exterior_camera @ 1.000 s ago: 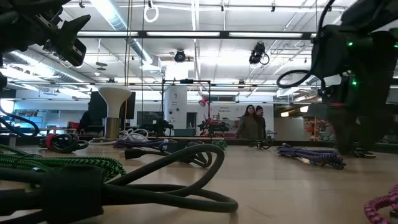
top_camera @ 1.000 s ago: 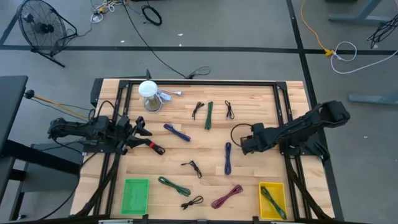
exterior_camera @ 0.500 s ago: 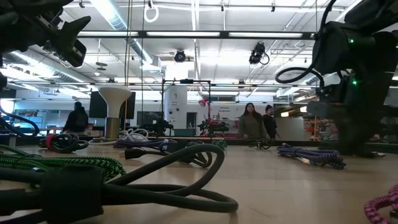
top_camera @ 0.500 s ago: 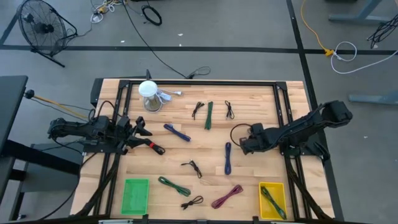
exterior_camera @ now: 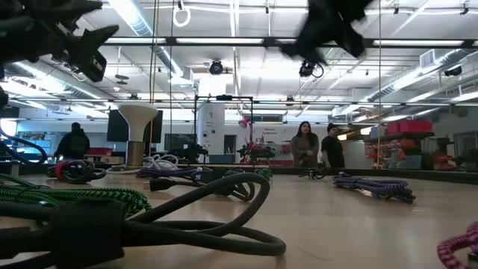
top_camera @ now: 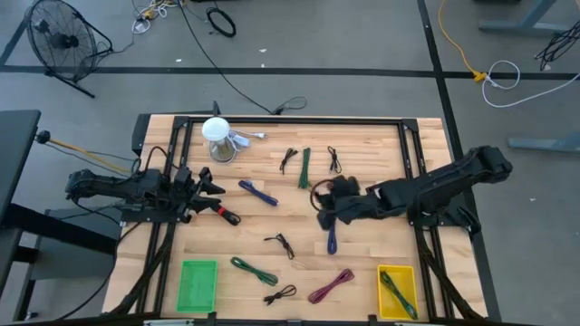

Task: Pick & Place USB Port
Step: Put the black charger cable into the green bin

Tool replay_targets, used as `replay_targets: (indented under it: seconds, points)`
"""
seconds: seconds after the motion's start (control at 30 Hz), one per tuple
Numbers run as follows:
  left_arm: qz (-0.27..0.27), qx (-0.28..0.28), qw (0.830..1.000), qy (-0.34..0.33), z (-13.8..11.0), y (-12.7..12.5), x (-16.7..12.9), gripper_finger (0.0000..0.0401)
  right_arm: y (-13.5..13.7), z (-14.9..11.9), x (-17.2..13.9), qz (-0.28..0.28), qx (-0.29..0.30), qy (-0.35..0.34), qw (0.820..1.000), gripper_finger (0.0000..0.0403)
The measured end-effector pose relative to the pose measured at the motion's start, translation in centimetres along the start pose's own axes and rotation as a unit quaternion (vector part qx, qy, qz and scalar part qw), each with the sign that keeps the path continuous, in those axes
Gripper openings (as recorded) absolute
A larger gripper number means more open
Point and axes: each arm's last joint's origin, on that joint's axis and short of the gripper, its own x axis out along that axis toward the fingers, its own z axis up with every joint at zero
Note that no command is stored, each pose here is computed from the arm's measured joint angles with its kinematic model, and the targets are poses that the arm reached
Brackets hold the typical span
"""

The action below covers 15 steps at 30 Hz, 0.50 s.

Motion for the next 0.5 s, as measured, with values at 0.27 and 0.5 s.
replay_targets:
  seconds: [0.27,0.5]
  points:
    - [-0.011,0.030,0.999,-0.041,0.1,-1.1,1.7,0.0177,6.2,2.3,-2.2,0.144,-0.076,-0.115,0.980,0.0004]
    - [-0.040,0.060,0.997,-0.023,0.5,-3.0,5.3,0.0177,9.4,1.6,0.3,0.170,-0.116,-0.134,0.969,0.0004]
